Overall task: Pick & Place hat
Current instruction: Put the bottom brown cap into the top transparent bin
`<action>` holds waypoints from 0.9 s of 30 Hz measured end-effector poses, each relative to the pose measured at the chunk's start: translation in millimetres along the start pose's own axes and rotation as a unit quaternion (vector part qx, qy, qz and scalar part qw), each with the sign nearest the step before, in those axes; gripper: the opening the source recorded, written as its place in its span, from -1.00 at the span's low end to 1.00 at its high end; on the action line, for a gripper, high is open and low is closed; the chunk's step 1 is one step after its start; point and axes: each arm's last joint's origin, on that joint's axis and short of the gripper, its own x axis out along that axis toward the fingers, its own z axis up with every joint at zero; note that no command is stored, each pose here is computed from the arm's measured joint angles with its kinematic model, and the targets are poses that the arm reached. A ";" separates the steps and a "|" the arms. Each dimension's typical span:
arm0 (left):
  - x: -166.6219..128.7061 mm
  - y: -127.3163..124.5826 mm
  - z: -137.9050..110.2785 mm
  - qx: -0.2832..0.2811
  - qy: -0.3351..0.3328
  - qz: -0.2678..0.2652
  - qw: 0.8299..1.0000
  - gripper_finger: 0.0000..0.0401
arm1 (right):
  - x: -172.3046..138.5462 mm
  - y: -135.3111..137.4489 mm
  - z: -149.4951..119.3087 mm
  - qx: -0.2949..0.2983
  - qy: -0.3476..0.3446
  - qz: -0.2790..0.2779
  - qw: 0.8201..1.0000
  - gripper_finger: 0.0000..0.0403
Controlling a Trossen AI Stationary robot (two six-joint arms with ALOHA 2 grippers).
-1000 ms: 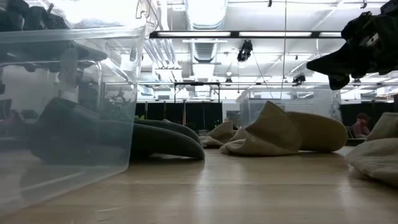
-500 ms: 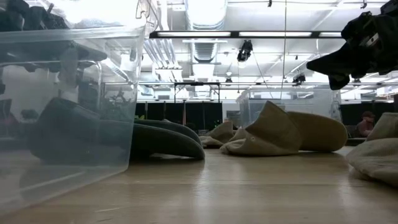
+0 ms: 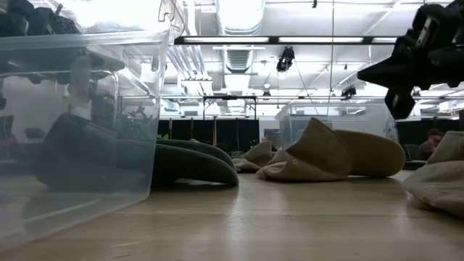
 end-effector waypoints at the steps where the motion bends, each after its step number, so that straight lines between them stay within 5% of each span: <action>1: 0.0 0.0 0.0 0.000 0.000 0.000 1.000 -1.00 | 0.0 0.0 0.0 0.022 0.000 0.000 1.000 -0.96; 9: 0.0 0.0 0.0 0.000 0.000 0.000 1.000 -1.00 | 0.0 -0.7 0.5 0.071 -0.010 -0.011 0.997 -0.96; 17: 0.0 0.0 0.0 0.000 0.000 0.000 1.000 -1.00 | 0.4 -3.7 -1.6 0.298 -0.015 -0.031 0.954 -0.96; 27: 0.0 0.0 0.0 0.000 0.000 0.000 1.000 -1.00 | -0.3 4.2 -9.7 0.352 0.157 0.051 0.921 -0.91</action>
